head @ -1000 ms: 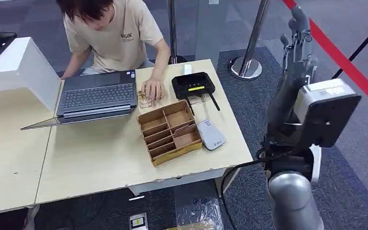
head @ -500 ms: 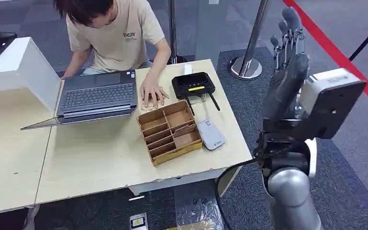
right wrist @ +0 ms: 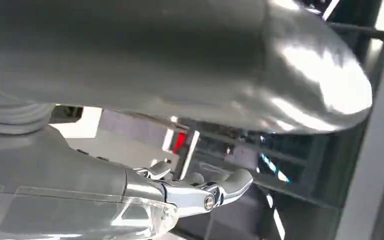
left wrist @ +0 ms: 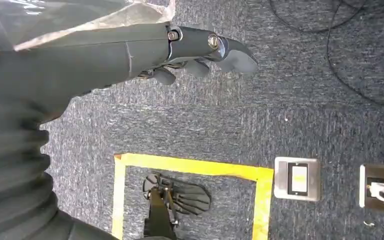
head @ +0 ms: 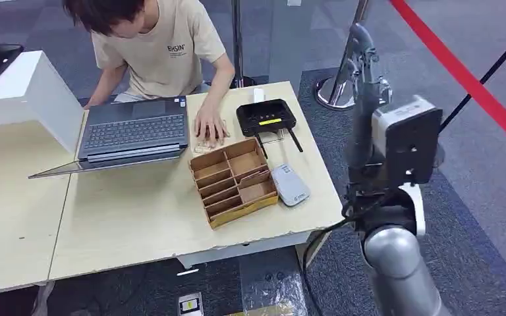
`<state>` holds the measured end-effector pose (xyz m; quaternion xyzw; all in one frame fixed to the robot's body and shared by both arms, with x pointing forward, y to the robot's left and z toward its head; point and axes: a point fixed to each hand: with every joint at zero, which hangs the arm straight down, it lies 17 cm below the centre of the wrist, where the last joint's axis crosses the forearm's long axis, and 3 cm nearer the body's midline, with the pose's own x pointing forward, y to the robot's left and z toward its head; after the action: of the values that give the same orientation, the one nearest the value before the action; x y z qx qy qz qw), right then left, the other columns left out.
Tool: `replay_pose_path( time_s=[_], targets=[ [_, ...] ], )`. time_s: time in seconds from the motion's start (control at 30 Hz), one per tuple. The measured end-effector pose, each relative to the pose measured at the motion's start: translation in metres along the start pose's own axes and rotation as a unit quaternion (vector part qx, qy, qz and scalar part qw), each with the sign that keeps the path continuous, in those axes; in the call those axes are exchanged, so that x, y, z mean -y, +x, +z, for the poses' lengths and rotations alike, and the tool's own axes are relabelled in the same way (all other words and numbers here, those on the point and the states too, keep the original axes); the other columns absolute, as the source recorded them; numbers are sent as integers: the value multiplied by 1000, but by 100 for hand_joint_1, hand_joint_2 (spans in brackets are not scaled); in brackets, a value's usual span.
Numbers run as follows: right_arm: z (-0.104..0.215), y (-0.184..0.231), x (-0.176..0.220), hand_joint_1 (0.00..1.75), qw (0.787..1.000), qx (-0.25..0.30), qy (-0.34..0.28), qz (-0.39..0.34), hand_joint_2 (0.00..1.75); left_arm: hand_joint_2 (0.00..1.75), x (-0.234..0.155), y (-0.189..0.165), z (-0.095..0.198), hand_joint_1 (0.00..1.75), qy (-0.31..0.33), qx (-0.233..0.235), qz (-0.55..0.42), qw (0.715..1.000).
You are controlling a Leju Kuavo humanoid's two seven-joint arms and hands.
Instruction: Pass the card to the sensor for recognition and then transmit it.
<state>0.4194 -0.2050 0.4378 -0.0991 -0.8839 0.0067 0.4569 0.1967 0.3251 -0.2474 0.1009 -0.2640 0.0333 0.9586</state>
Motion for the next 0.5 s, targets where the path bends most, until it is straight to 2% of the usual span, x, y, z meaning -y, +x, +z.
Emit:
replay_pose_path(
  time_s=[0.1,0.13,0.23,0.5],
  targets=[
    [6,-14,-7,0,996,25,18,78,0,175,1,0,0,0,-4,0,-5,1000],
    [8,-20,-10,0,994,28,27,102,175,175,1,0,0,0,-5,0,-6,1000],
    [18,-47,-21,0,983,32,58,174,175,175,2,0,0,0,-6,-1,-8,1000],
    [51,-139,-37,0,963,-21,122,241,175,175,5,0,0,0,-13,-6,-13,1000]
  ],
)
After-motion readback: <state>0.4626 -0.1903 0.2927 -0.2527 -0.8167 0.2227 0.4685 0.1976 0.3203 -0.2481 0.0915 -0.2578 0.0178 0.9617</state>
